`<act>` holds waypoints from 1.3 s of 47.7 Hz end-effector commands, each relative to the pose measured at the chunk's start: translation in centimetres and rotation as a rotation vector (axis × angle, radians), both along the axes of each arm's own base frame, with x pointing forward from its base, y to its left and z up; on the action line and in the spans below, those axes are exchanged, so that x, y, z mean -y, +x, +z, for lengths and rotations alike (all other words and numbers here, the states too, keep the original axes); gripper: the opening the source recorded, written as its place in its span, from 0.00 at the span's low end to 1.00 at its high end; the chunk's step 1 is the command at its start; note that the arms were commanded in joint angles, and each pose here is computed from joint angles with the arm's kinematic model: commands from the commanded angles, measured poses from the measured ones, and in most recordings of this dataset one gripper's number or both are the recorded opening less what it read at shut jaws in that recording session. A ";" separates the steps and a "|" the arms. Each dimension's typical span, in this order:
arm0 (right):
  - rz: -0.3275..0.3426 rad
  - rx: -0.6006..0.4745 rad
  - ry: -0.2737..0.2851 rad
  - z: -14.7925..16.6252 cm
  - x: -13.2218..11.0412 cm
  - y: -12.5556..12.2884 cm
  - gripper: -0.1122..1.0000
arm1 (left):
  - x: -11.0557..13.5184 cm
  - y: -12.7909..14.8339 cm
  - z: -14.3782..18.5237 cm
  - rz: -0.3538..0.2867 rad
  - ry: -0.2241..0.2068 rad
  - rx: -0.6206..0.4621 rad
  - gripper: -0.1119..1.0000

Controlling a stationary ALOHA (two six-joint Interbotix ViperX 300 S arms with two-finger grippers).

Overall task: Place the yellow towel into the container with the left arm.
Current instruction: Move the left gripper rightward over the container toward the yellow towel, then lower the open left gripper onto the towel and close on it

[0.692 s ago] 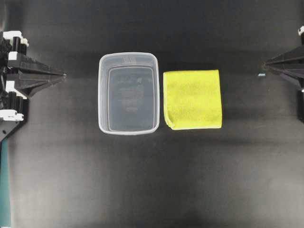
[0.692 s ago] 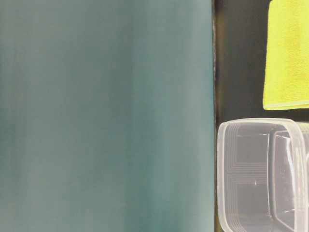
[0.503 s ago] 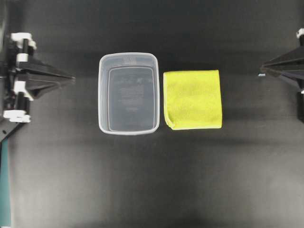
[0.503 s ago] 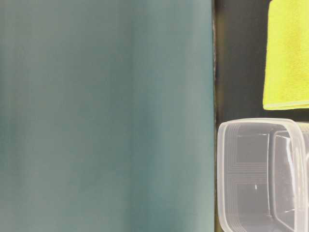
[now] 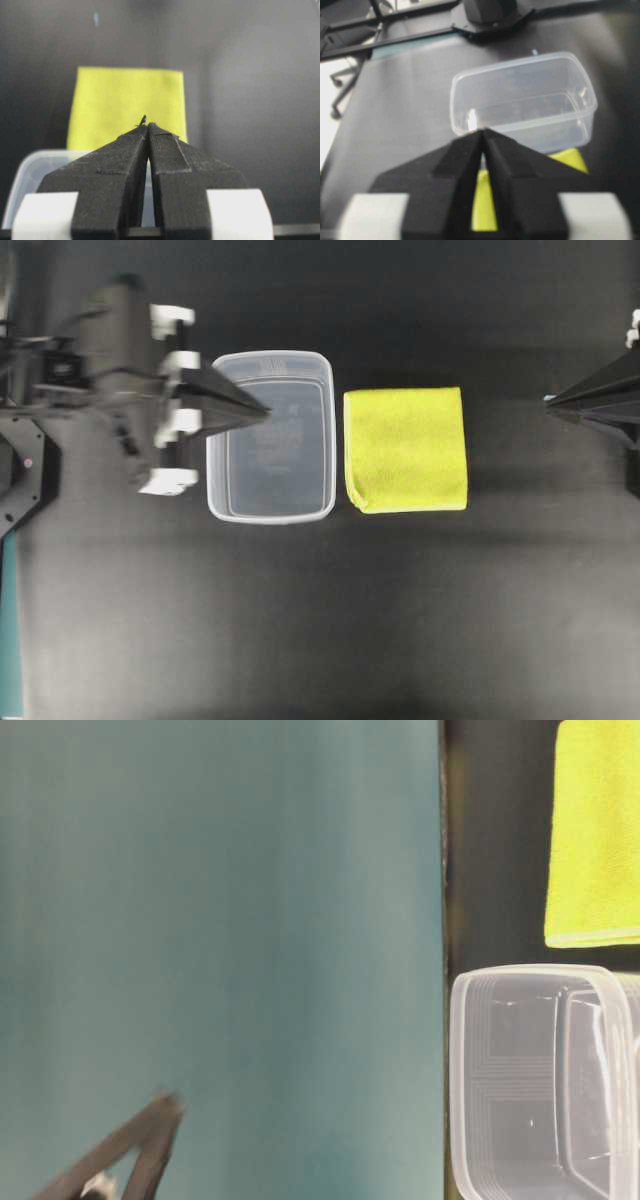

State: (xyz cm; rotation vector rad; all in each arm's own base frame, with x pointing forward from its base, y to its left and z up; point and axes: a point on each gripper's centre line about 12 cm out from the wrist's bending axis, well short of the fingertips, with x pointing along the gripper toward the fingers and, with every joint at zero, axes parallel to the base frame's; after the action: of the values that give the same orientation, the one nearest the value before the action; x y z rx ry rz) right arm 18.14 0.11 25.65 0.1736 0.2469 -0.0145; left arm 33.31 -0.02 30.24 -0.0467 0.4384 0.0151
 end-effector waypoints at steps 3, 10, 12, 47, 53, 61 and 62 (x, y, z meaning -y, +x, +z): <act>0.005 0.011 -0.004 0.5 -0.1 -0.6 0.30 | 0.1 3.1 1.2 -0.002 0.008 -0.052 0.10; 0.004 0.002 -0.004 0.6 0.0 -1.5 0.71 | -0.1 5.8 1.3 0.005 0.012 -0.121 0.10; 0.006 0.000 -0.009 0.6 0.0 -1.7 0.78 | -0.3 6.4 1.3 0.009 0.012 -0.138 0.10; -0.001 0.124 -0.013 2.5 0.1 -4.1 0.83 | -2.4 18.9 -7.6 -0.032 0.106 -0.609 0.91; -0.001 0.126 -0.012 2.5 0.1 -4.1 0.83 | -2.3 20.6 -10.4 -0.054 0.121 -0.686 0.91; -0.006 0.130 0.005 2.6 0.1 -4.1 0.83 | -1.9 21.4 -15.2 -0.069 0.119 -0.767 0.92; -0.006 0.130 0.008 2.6 0.1 -4.1 0.83 | -1.8 21.4 -15.6 -0.071 0.119 -0.776 0.92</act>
State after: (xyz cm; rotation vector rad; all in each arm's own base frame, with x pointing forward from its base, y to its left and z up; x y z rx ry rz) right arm 13.93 0.04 27.90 0.1744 0.1258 -0.0070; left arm 54.35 2.21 15.72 0.0926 1.1997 -0.0064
